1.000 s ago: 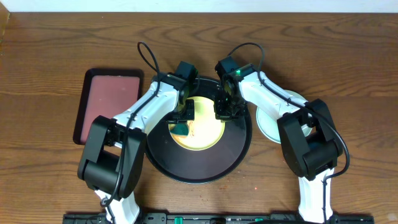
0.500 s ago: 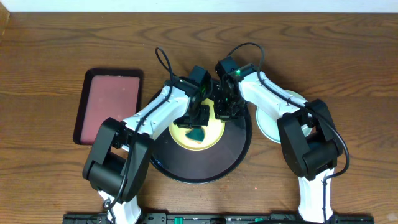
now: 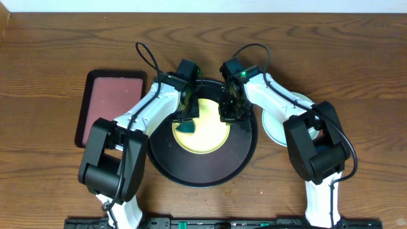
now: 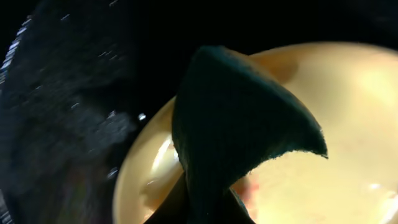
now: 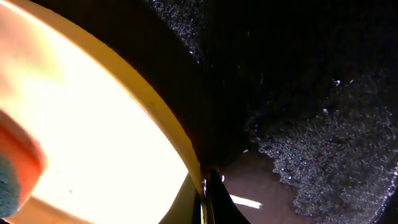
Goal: Clean dirty plates on tray and stack at the side
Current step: 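Scrub the yellow plate with the sponge in the left gripper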
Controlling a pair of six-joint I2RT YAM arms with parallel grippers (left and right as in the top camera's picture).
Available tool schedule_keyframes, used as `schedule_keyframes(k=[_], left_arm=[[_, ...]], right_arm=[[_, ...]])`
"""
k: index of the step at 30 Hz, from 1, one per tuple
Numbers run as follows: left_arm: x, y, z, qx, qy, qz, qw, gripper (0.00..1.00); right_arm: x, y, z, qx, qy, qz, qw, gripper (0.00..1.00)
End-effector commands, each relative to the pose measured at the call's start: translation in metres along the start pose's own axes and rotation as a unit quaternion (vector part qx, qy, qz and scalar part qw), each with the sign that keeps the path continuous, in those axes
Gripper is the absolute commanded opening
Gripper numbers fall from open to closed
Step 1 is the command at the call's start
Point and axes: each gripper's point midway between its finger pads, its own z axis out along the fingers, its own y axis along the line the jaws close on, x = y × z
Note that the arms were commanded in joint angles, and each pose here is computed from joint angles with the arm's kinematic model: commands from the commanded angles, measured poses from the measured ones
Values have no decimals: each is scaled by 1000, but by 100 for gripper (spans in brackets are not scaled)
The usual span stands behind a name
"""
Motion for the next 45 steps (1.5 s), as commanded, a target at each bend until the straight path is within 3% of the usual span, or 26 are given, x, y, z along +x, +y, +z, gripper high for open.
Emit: schedule_keyframes(k=[1,8,16,22,28,31,32,34,41,45], left_arm=[[7,21,-1,-59,3,-1,998,7],[46,-35,-1,40,65,96,992,8],[18,-35,0,57,23,61,996,7],[-13,1,0,-23,-40,22,999,8],[20,18,-1,-58,27,27,998,7],[39,-4,-2,12,75,57,995,8],[49,-28,-6,86,100,87,987,7],[50,-39,-8,119,104,95,983,7],[15,-46,-5,124,29,99,987,8],[-13,-14,0,19,-35,65,997,7]], right_arm=[[2,-1,1,15,-7,2,1000,1],[2,-1,1,15,-6,2,1000,1],[2,-1,1,15,-7,2,1000,1],[2,-1,1,15,-7,2,1000,1],[2,-1,1,15,-7,2,1000,1],[2,-1,1,14,-7,2,1000,1],[2,-1,1,14,-7,2,1000,1],[2,-1,1,15,-6,2,1000,1],[2,-1,1,14,-7,2,1000,1],[2,-1,1,15,-6,2,1000,1]])
